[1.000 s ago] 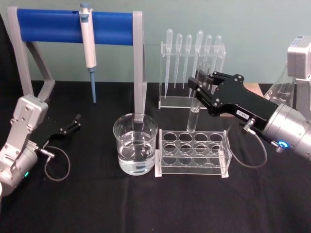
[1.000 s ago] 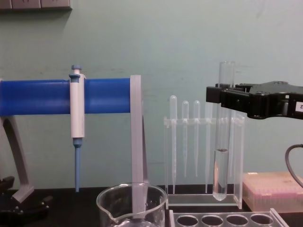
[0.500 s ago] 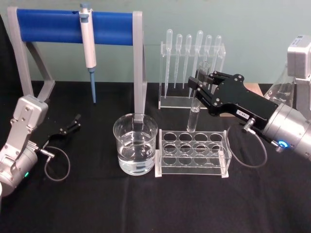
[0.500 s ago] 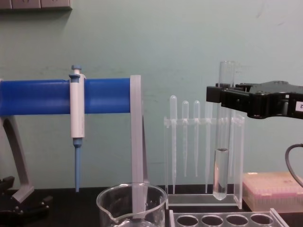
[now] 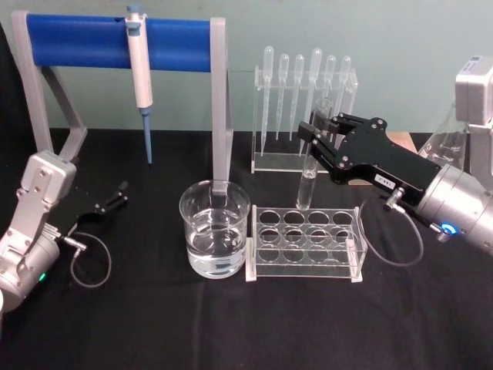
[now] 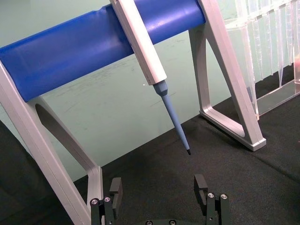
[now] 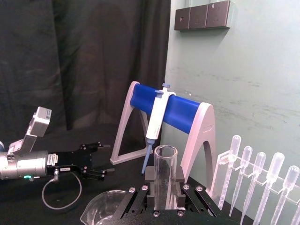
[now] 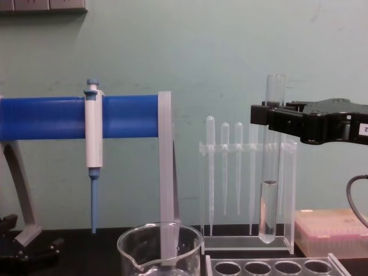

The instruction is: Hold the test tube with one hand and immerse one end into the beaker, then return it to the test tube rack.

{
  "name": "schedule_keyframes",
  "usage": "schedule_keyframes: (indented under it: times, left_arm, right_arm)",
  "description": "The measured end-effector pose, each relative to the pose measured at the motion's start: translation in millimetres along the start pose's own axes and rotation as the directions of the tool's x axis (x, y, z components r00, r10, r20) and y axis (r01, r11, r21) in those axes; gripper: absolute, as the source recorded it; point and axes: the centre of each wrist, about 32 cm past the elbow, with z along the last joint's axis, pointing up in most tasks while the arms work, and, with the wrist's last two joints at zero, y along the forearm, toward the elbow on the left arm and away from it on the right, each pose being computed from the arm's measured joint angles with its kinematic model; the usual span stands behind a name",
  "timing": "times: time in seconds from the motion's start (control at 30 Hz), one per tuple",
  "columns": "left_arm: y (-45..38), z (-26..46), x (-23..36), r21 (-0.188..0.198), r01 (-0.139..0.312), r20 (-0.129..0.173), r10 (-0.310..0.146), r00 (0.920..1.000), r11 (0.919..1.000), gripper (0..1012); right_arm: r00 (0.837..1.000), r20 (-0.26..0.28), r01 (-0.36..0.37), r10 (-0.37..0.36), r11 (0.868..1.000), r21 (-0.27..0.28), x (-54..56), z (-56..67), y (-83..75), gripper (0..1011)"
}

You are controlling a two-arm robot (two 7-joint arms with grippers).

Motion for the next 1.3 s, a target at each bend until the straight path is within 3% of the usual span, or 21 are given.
schedule_keyframes:
  times: [0.97, 1.3]
  left_arm:
    - [0.0, 0.0, 0.0, 0.000, 0.000, 0.000, 0.000, 1.0000, 1.0000, 1000]
    - [0.0, 0.0, 0.0, 0.000, 0.000, 0.000, 0.000, 1.0000, 1.0000, 1000]
  right_arm:
    - [1.000, 0.001, -0.001, 0.001, 1.000, -0.001, 0.0, 0.0, 0.2, 241]
    - [0.999, 0.011, -0.045, 0.045, 0.999, 0.004, 1.9, 8.5, 24.9, 241]
